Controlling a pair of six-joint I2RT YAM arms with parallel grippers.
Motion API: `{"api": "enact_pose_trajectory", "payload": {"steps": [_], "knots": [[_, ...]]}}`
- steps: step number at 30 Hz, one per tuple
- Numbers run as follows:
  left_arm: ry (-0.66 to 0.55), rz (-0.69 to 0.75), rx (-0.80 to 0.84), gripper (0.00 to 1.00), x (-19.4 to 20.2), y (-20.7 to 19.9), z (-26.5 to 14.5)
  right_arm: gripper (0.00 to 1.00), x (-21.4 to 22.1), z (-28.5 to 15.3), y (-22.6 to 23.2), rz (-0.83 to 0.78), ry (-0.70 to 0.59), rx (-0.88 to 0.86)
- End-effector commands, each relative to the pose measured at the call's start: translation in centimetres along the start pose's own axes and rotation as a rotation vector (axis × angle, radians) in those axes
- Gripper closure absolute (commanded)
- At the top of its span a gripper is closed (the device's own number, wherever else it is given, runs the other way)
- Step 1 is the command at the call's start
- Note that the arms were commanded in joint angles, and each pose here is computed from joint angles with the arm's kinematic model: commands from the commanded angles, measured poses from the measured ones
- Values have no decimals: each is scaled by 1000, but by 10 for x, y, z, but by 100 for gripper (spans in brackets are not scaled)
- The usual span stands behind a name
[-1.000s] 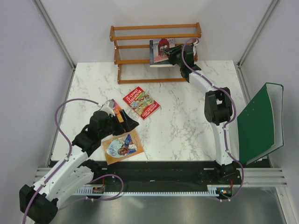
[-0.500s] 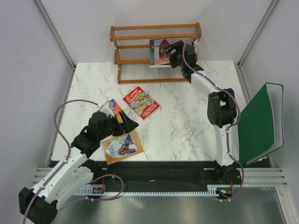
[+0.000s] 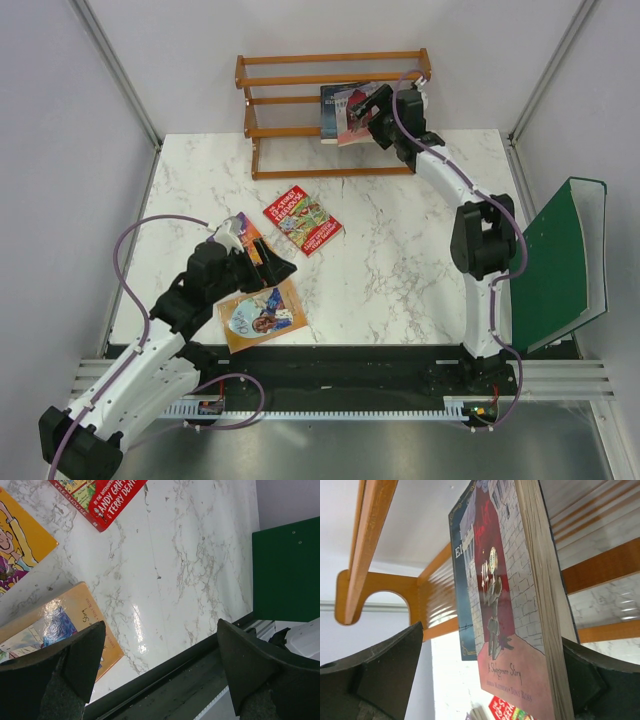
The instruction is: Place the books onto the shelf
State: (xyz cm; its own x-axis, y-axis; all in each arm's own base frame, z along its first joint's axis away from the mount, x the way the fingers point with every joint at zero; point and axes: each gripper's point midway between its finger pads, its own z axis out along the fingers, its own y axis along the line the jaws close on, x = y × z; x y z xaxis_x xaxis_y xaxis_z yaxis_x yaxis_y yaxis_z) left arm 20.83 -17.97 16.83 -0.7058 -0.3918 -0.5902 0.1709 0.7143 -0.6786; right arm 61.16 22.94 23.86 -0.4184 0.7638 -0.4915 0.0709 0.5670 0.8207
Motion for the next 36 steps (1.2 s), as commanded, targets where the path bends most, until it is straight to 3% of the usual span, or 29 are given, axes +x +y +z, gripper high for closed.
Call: {"api": "enact_pose_trajectory", "payload": {"steps": [1, 10, 20, 30, 36], "knots": [[11, 20, 27, 2, 4, -3, -1, 4, -15, -22, -10, -116, -6, 109], [17, 16, 29, 2, 7, -1, 1, 4, -17, -38, -36, -235, 12, 228], [25, 16, 30, 3, 11, 2, 1, 8, -16, -44, -53, -239, 9, 276], [39, 8, 28, 3, 15, 4, 4, 18, -30, -61, -28, -264, -41, 197], [52, 6, 36, 3, 18, 4, 6, 18, -36, -70, -14, -265, -63, 161]]}}
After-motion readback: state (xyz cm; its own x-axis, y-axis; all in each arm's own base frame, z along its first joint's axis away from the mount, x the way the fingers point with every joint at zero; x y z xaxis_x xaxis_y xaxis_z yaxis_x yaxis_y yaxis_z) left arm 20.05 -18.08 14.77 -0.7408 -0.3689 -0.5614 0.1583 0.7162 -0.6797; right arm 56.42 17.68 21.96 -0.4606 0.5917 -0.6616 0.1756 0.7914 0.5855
